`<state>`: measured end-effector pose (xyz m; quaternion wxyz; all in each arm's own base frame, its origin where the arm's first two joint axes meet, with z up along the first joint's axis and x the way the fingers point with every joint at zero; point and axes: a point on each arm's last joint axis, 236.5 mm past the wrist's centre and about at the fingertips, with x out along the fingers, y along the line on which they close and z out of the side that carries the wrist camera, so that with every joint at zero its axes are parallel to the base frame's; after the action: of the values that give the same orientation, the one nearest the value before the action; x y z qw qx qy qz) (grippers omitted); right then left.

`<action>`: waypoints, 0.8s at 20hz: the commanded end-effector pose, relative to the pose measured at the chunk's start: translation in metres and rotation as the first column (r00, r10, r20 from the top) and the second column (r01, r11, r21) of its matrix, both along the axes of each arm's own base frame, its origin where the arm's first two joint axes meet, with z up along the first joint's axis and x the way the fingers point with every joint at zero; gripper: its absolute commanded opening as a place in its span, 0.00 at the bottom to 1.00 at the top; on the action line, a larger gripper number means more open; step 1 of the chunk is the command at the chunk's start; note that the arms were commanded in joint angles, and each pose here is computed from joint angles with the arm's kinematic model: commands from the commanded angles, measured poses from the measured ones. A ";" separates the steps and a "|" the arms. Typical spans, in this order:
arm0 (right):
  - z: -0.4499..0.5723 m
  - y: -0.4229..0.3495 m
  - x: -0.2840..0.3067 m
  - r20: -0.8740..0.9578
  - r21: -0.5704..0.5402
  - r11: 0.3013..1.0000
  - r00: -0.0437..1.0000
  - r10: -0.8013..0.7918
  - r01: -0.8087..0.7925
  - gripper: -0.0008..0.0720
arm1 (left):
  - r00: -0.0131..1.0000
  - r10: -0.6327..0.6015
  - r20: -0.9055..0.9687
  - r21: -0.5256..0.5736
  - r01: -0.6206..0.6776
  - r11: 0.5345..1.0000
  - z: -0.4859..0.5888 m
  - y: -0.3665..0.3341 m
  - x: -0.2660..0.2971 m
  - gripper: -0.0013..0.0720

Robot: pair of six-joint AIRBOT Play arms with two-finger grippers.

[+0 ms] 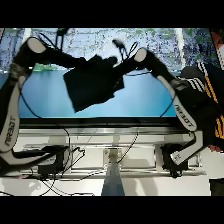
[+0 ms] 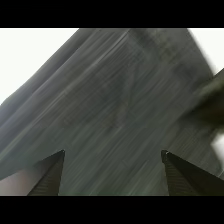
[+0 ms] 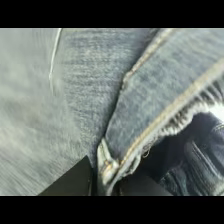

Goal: Fold the clothes and pants, and hang the long-sleeved shirts on hangers.

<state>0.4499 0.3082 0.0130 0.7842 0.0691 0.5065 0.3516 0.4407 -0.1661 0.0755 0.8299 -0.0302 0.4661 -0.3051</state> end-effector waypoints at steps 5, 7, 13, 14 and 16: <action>0.198 -0.183 0.007 0.318 -0.024 0.904 0.861 -0.398 0.427 0.07 | 0.957 0.116 0.264 -0.008 -0.118 0.993 0.115 0.056 -0.019 0.96; 0.244 -0.246 -0.029 0.386 -0.041 0.831 0.776 -0.498 0.554 0.07 | 0.952 0.115 0.283 -0.011 -0.117 0.993 0.123 0.056 -0.022 0.96; 0.307 -0.454 -0.195 0.582 -0.233 0.272 0.358 -0.730 0.934 0.07 | 0.953 0.114 0.282 -0.011 -0.116 0.993 0.123 0.055 -0.023 0.96; 0.308 -0.476 -0.221 0.588 -0.252 0.174 0.293 -0.754 0.952 0.07 | 0.953 0.114 0.282 -0.011 -0.116 0.993 0.123 0.055 -0.023 0.96; 0.307 -0.505 -0.255 0.585 -0.278 0.040 0.203 -0.786 0.960 0.07 | 0.953 0.114 0.282 -0.011 -0.115 0.993 0.123 0.055 -0.023 0.96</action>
<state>0.2760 -0.1411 0.3149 0.9176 0.0572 0.3073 -0.2455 0.4184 -0.1115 0.1969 0.9033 -0.0114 0.3432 -0.2570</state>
